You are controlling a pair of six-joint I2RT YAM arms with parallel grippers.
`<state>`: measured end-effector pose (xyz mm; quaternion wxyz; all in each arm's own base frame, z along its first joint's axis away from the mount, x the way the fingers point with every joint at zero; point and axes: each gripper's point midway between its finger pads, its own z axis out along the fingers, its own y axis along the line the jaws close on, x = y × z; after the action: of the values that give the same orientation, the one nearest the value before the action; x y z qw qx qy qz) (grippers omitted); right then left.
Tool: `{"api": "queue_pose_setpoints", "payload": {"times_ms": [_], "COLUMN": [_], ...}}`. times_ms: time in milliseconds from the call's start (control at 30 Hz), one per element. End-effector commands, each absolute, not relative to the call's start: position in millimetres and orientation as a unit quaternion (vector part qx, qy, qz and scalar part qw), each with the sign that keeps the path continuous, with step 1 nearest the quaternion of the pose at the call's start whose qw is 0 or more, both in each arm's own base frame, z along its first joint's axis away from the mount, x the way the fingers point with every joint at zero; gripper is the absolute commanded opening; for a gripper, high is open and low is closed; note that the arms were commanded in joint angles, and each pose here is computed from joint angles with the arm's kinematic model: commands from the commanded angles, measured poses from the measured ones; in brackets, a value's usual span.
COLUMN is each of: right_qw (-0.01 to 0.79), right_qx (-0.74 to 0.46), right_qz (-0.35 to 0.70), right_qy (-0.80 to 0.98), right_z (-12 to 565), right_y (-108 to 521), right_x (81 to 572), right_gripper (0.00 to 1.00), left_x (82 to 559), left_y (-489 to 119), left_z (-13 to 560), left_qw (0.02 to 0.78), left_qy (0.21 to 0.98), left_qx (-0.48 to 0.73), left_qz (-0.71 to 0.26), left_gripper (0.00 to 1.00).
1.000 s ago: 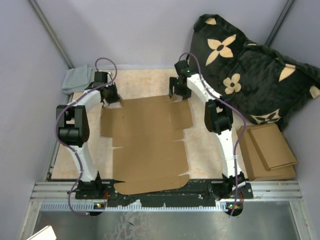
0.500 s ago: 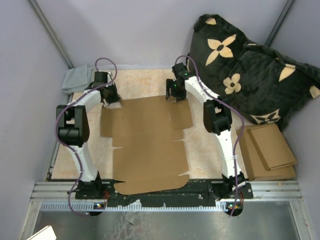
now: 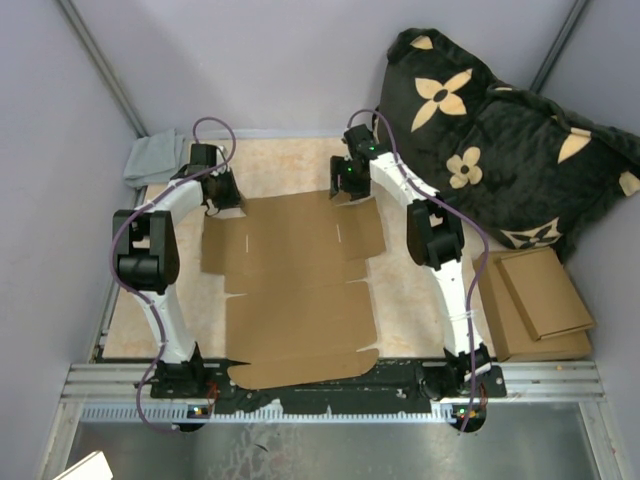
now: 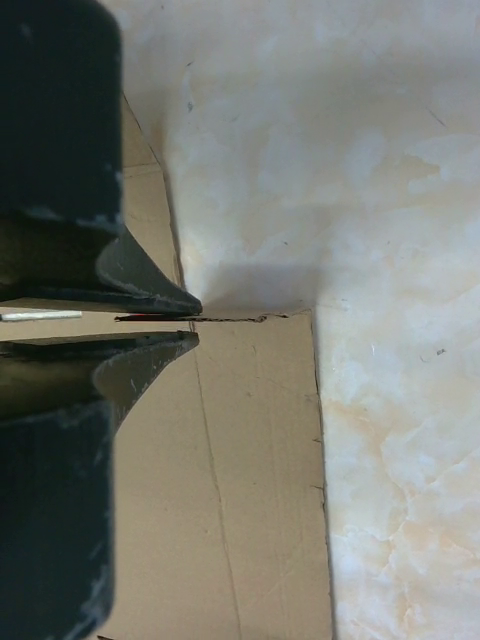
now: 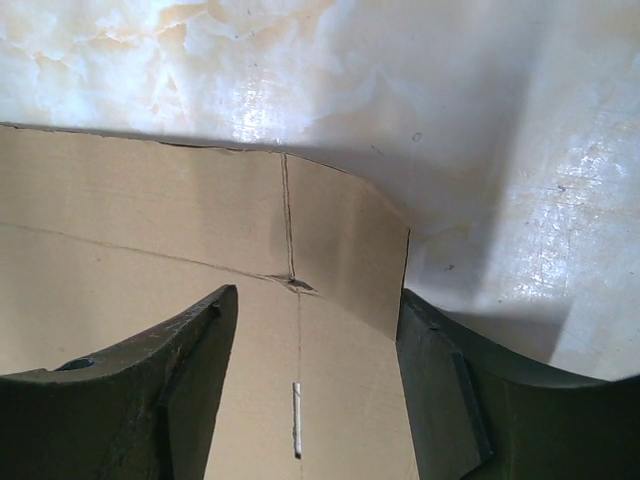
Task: Fold the paper box
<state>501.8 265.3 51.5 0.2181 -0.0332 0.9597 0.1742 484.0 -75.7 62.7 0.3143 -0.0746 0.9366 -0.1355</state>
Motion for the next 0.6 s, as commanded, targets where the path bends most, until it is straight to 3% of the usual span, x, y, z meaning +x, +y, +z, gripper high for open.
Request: {"api": "queue_pose_setpoints", "payload": {"times_ms": [0,200,567], "right_qw": [0.286,0.305,0.311], "right_qx": [-0.057,-0.064,-0.076], "right_qz": [0.22,0.231,0.259], "right_qy": [0.931,0.922,0.911], "right_z": [116,135,148], "right_y": [282,289,307], "right_x": [518,521,525], "right_gripper": [0.64,0.63,0.64], "left_x": [491,495,503], "left_y": [-82,-88,-101], "left_z": [89,101,100], "left_qw": [0.336,0.347,0.341], "left_qy": [0.928,0.924,0.922], "left_qx": [-0.059,-0.053,-0.048], "left_qz": [-0.147,-0.152,-0.176], "left_gripper": [0.21,0.3,0.33]}}
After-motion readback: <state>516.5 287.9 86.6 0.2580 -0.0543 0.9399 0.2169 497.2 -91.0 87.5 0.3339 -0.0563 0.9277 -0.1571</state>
